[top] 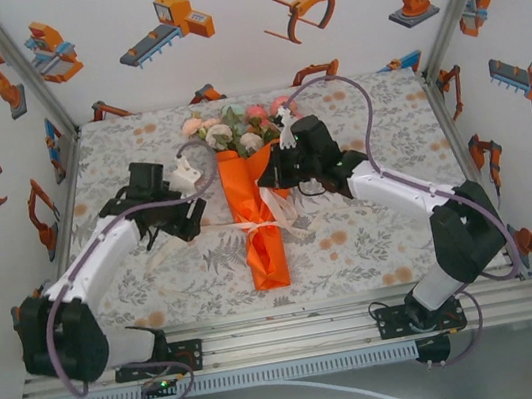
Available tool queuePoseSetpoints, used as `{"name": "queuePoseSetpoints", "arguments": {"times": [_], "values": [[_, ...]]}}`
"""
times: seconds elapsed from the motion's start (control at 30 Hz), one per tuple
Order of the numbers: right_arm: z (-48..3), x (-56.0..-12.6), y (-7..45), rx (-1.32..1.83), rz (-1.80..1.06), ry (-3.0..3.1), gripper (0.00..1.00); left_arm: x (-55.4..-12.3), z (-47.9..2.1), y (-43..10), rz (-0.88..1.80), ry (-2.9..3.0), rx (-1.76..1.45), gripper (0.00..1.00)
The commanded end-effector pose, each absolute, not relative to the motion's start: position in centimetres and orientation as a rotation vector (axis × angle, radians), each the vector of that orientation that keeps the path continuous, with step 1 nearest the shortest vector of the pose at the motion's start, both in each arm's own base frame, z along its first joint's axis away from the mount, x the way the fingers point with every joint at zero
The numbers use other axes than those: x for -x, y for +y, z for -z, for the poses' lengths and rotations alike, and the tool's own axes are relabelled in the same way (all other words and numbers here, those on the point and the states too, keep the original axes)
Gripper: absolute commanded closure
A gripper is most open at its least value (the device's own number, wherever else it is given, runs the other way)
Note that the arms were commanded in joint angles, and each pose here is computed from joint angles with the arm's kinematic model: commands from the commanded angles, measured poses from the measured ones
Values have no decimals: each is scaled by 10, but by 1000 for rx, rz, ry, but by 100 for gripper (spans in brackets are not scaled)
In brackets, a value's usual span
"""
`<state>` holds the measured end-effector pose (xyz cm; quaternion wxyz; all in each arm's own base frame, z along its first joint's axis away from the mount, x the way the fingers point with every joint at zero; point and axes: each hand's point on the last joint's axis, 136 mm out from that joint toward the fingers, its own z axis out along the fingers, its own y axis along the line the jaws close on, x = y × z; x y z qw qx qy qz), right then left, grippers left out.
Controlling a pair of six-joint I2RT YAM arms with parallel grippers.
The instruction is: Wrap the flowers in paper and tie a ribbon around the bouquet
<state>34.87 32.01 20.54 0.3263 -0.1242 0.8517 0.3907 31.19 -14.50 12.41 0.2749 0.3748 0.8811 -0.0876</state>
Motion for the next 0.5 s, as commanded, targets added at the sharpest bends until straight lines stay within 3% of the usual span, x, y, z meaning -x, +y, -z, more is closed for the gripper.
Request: {"name": "queuePoseSetpoints", "arguments": {"times": [0.0,0.37,0.47], "values": [[-208,-344,315,358,-1012,2225,100,-321,-112,-157,236,2279,-1232,35],[-207,-341,307,373,-1009,2224,100,-346,-62,-170,235,2320,-1280,36],[-206,-339,303,362,-1005,2229,100,-350,-51,-171,211,2349,-1307,41]]}}
